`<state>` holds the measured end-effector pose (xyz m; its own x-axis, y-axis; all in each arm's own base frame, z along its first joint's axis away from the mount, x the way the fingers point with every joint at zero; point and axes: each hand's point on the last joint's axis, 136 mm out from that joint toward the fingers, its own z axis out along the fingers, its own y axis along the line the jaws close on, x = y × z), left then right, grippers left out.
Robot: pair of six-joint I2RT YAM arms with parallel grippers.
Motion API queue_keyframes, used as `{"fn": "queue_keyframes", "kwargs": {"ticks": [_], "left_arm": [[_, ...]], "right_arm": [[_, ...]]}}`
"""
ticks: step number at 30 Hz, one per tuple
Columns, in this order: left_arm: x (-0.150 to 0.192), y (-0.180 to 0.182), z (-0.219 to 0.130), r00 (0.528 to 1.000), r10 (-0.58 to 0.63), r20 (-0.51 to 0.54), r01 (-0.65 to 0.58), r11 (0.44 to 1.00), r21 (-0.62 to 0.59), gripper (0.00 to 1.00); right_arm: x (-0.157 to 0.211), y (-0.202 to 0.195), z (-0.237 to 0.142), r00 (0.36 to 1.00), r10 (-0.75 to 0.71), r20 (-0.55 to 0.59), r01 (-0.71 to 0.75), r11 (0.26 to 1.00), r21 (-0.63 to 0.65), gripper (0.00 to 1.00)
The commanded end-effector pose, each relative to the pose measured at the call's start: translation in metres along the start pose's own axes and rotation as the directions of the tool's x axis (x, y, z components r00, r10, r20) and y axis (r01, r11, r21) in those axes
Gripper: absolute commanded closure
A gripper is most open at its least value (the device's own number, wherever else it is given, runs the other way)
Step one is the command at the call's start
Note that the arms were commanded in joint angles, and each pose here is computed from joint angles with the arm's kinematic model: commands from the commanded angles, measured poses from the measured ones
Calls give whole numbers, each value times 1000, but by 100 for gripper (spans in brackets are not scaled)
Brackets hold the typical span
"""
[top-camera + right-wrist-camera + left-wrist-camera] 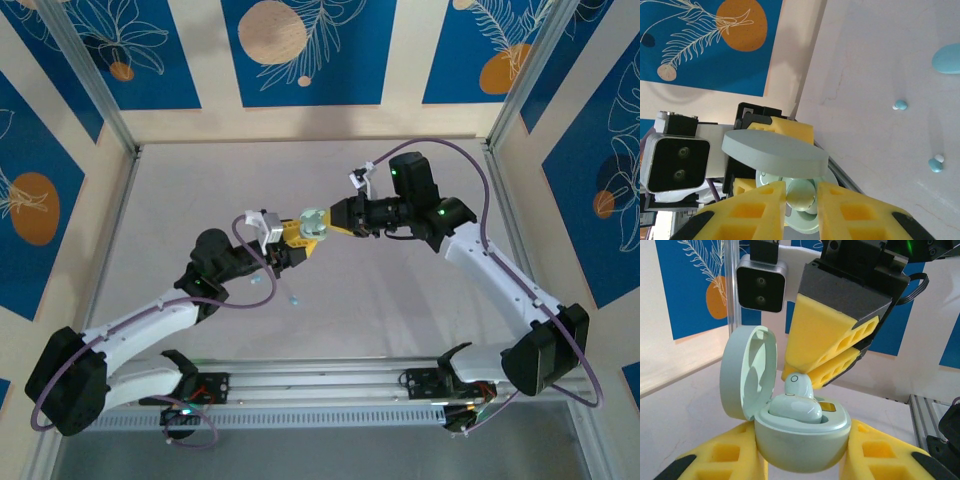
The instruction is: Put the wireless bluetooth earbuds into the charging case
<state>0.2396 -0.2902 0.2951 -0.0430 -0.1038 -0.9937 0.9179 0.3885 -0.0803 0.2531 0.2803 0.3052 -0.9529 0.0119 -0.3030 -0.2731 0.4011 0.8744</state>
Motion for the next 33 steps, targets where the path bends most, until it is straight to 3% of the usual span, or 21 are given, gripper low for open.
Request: {"fn": "queue_keyframes", "kwargs": {"ticks": [1,15,20,25,33], "left_arm": [[-29,-12,2,996,38,78,-41,998,47,73],[-28,-12,2,996,34,83,-38,998,45,73],[-28,-9,1,996,38,82,-41,999,27,73],[-25,-6,0,996,47,78,-47,999,5,73],[-25,2,1,994,68,85,-65,997,-44,74]], "right_arm": [[-8,12,-1,1000,-18,14,18,1000,-19,75],[-7,14,-1,1000,-24,-1,24,1000,-20,75],[-9,14,-10,999,-23,41,22,1000,19,65],[-10,7,-18,996,17,85,-26,994,107,54],[-10,-5,-24,979,60,192,-118,944,307,55]]}}
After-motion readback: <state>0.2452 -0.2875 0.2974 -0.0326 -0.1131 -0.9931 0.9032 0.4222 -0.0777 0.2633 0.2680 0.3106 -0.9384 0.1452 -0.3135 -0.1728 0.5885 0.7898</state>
